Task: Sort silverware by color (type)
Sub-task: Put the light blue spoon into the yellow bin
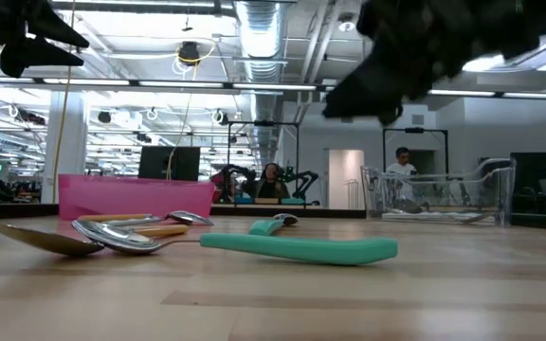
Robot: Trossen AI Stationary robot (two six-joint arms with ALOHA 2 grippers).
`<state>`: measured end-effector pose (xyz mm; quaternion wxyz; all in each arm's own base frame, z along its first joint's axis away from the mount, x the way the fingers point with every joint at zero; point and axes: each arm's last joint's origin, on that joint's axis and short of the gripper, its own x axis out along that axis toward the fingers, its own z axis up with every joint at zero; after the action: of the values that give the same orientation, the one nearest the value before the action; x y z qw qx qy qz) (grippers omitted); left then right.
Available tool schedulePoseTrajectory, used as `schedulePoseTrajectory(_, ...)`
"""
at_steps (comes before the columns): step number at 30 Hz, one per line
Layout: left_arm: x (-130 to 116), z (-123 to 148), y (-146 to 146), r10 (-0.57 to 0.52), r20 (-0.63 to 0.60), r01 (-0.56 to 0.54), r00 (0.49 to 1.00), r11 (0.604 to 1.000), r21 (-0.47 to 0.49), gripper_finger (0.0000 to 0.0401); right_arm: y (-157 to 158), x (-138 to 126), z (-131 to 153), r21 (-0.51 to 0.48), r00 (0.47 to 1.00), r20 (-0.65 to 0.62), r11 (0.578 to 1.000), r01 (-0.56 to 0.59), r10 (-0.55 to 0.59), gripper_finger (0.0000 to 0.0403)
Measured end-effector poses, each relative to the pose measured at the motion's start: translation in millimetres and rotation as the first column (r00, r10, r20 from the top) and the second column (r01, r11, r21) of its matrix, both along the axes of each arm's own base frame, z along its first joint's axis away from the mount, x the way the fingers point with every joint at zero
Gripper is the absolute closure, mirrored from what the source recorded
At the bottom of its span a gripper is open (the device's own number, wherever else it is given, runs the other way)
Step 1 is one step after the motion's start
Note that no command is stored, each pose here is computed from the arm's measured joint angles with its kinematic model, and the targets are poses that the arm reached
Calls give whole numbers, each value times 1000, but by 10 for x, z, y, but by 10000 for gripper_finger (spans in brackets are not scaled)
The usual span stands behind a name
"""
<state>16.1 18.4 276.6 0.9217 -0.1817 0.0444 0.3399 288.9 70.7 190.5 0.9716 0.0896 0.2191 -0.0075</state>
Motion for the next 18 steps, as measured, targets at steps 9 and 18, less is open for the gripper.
schedulePoseTrajectory(9, 0, 0, 0, 1, -1, -1, 1000, 1000, 1, 196, 248, 360, -673, -75, 991, -111, 993, -87, 78, 239)
schedulePoseTrajectory(18, -1, 0, 1, 6, 0, -6, 1000, 1000, 2, 196, 420, 764, -642, -160, 964, -206, 966, -202, 168, 207)
